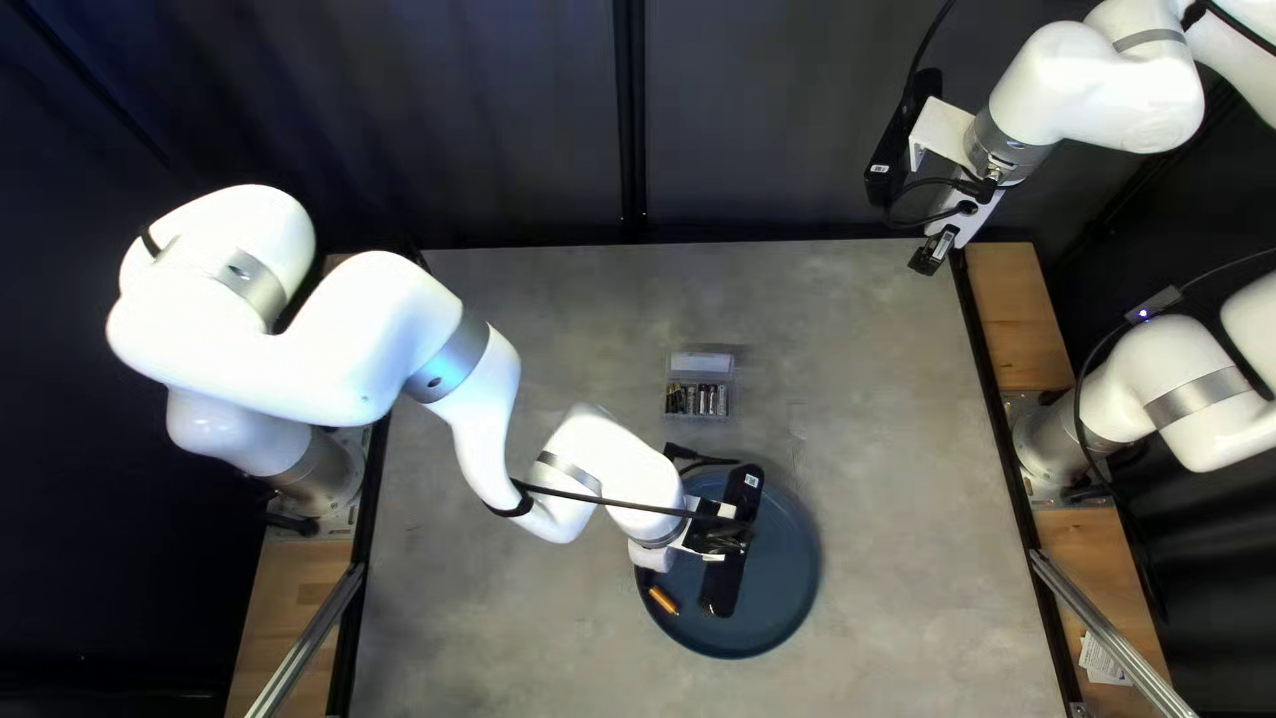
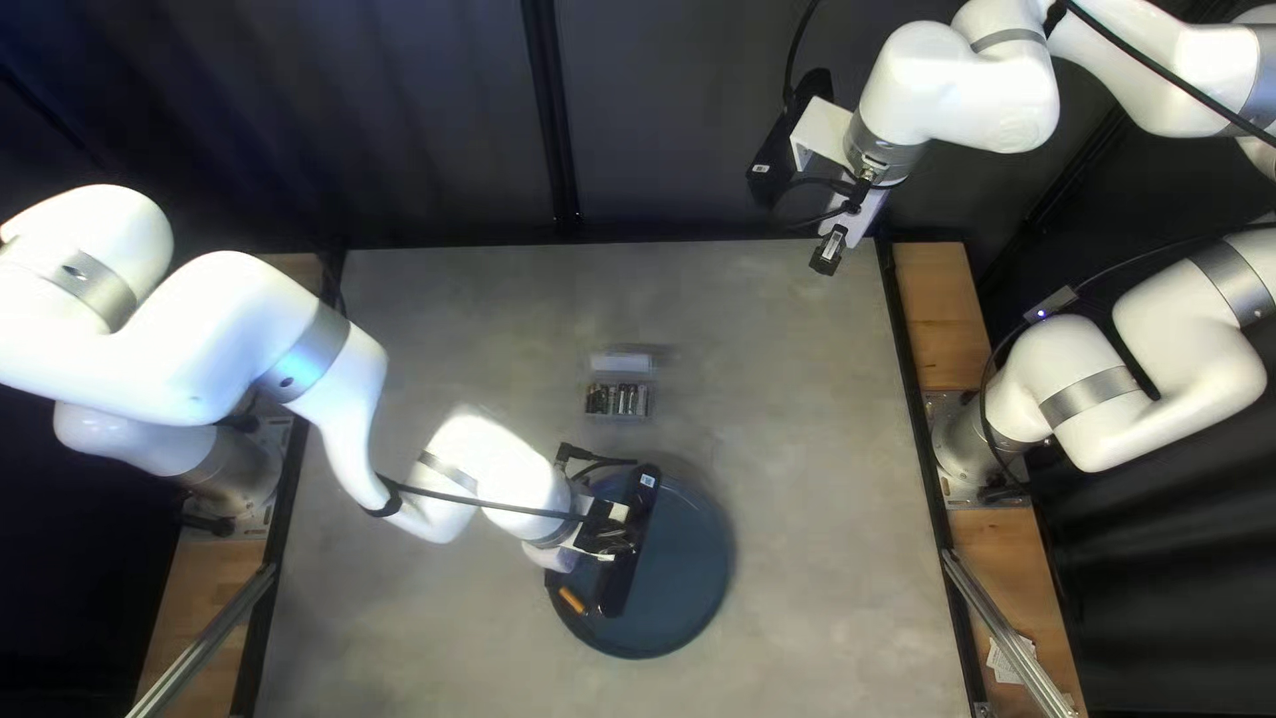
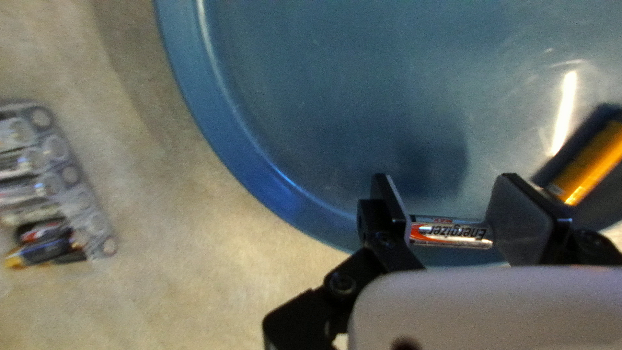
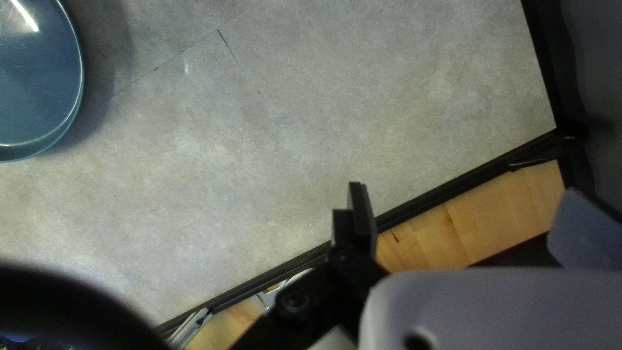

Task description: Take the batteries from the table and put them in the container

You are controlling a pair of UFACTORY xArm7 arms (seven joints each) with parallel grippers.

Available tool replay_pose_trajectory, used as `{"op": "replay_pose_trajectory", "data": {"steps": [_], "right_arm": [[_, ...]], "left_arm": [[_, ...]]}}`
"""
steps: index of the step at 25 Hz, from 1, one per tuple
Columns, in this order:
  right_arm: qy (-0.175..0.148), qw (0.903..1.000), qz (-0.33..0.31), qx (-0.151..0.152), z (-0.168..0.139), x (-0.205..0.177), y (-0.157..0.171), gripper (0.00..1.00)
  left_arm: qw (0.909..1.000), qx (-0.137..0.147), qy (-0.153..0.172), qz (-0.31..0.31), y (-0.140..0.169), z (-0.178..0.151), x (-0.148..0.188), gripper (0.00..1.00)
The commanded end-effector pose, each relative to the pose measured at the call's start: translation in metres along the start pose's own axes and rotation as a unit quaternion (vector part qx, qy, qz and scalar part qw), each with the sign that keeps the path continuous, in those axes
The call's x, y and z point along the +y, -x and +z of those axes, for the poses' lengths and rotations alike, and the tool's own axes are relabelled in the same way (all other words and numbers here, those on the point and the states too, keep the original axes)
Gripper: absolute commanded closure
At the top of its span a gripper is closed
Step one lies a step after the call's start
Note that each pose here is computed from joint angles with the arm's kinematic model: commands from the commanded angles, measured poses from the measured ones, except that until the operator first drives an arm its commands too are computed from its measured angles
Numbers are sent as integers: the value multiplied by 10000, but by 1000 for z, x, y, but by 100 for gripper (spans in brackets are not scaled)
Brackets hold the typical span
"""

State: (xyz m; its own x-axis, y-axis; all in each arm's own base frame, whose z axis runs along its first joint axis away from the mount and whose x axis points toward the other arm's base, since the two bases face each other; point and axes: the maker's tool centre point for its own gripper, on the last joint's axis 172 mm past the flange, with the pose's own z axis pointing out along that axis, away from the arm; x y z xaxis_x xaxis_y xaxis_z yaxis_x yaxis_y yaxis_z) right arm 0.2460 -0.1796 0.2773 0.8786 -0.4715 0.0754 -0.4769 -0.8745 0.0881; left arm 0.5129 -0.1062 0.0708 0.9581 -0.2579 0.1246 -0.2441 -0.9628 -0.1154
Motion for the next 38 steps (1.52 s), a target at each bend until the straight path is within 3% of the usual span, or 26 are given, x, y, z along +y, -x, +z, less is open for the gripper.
{"op": "replay_pose_trajectory", "data": {"steps": [1,6,13,26,38], "right_arm": [[0,10000,0,0,0,0,0,0],[0,10000,0,0,0,0,0,0],[0,10000,0,0,0,0,0,0],[0,10000,0,0,0,0,0,0],[0,10000,0,0,0,0,0,0]], "left_arm": [[9938,356,-423,-966,-6,-11,-62,100],[9797,664,-881,-1671,-15,-12,-109,100],[9704,1084,-891,-1966,15,4,-173,100],[9768,1257,-612,-1620,19,16,-178,100],[9807,995,-501,-1608,11,29,-192,100]]}}
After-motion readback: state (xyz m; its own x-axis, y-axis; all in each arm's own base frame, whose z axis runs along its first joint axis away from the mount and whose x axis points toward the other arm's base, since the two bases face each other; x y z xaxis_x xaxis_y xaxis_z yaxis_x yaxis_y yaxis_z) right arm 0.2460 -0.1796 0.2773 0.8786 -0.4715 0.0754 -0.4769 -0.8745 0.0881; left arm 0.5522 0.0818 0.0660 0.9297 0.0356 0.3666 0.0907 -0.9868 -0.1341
